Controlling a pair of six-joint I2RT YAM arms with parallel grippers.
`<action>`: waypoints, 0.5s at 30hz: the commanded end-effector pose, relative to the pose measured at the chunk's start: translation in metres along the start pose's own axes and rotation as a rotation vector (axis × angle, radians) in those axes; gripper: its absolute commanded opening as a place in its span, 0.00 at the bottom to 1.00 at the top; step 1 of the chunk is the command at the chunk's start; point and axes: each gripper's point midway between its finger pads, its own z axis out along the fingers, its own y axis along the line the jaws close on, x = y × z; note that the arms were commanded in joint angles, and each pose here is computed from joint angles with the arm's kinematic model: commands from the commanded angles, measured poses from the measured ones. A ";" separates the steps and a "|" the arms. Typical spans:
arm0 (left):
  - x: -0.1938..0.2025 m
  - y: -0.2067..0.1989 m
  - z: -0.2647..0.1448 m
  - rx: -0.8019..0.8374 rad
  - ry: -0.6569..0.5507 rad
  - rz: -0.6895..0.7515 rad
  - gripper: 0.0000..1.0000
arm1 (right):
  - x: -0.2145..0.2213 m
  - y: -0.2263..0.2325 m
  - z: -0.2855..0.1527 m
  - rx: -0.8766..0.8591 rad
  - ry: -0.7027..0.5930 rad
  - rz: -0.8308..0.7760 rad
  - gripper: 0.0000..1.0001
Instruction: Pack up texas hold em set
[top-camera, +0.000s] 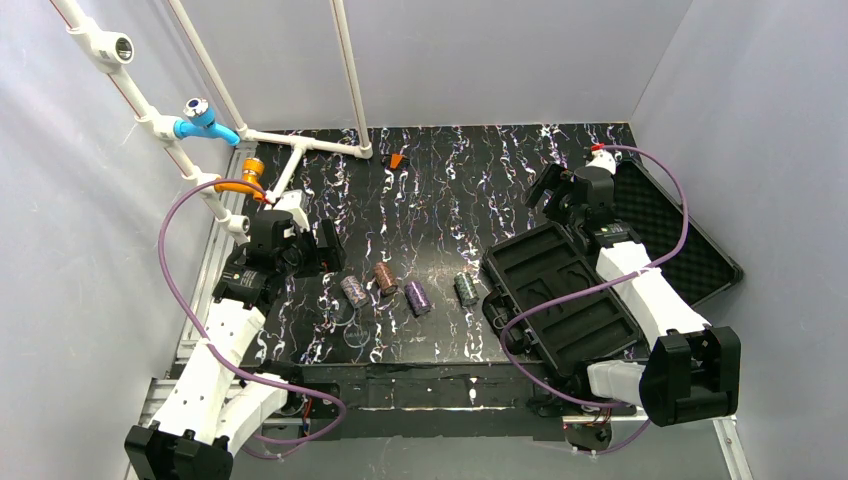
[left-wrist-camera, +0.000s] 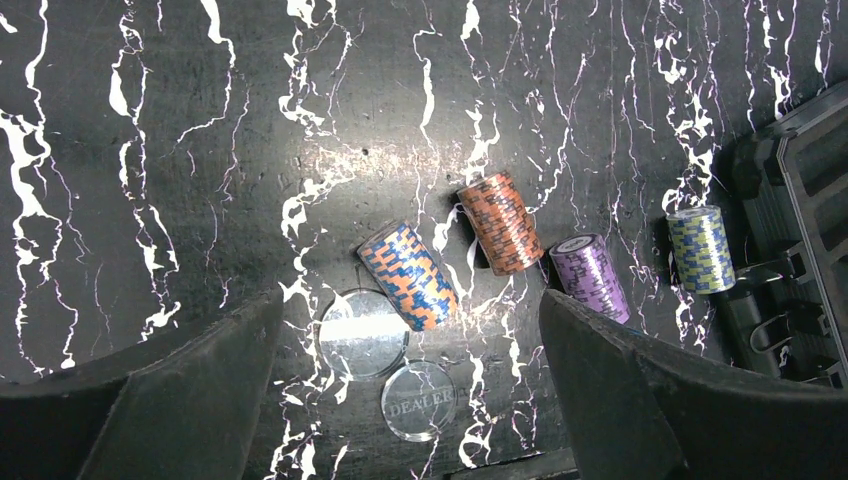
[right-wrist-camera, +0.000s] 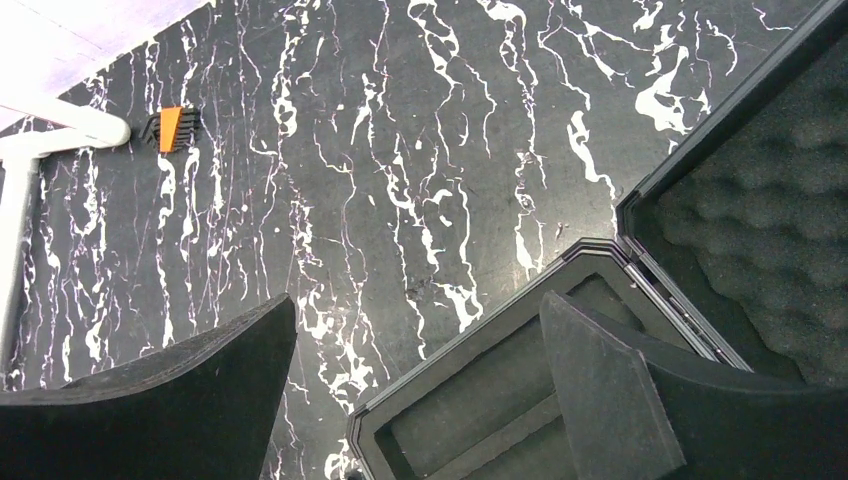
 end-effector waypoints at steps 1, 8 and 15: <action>0.005 -0.004 0.001 0.025 0.019 0.011 0.99 | -0.015 0.001 -0.002 0.022 -0.041 0.017 1.00; 0.005 -0.004 0.001 0.026 0.019 0.013 0.99 | -0.011 -0.006 0.000 0.080 -0.004 0.023 1.00; 0.006 -0.005 0.001 0.027 0.021 0.018 0.99 | -0.002 -0.006 0.004 0.082 0.048 0.027 1.00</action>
